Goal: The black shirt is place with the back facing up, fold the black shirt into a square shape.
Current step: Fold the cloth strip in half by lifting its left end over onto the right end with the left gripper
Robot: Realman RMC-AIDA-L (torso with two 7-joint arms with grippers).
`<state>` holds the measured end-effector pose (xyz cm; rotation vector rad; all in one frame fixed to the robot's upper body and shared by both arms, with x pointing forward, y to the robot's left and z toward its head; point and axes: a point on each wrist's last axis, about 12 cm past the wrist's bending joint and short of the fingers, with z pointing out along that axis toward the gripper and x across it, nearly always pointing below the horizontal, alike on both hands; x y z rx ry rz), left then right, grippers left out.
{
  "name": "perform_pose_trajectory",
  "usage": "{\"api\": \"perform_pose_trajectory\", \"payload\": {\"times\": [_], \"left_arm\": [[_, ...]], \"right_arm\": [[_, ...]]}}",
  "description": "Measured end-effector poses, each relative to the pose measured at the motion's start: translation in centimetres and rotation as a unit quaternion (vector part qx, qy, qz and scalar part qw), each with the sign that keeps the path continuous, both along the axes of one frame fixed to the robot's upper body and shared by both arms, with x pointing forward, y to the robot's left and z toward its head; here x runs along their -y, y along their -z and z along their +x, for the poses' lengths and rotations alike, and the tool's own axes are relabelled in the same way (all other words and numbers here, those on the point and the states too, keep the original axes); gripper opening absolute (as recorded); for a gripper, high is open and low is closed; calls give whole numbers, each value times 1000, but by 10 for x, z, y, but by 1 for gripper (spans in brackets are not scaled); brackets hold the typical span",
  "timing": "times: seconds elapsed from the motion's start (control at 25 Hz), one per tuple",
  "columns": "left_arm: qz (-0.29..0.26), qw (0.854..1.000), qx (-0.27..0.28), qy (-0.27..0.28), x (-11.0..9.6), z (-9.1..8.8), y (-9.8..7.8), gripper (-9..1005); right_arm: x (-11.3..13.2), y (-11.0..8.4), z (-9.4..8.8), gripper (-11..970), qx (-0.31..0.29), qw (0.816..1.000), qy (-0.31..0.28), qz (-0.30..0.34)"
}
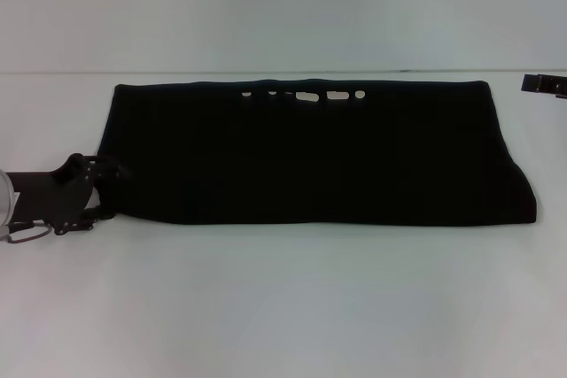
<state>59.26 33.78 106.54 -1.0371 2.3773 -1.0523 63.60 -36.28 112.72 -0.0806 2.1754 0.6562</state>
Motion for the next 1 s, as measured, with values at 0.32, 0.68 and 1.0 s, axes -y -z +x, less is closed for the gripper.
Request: {"api": "perform_pose_trajectory", "payload": {"times": [0.32,0.68,1.0], "left_arm": [[8,1000,9,6,1,3,-3,708],[8,1000,11,18,3,4,-4,706],[20,998,24,52,7,4,-5,651]], "right_arm": [[0,-1,0,818,1,1000,-1,0],[1,0,0,818,0,1000,0,0],[1,0,0,817,1,1000,0,-1]]}}
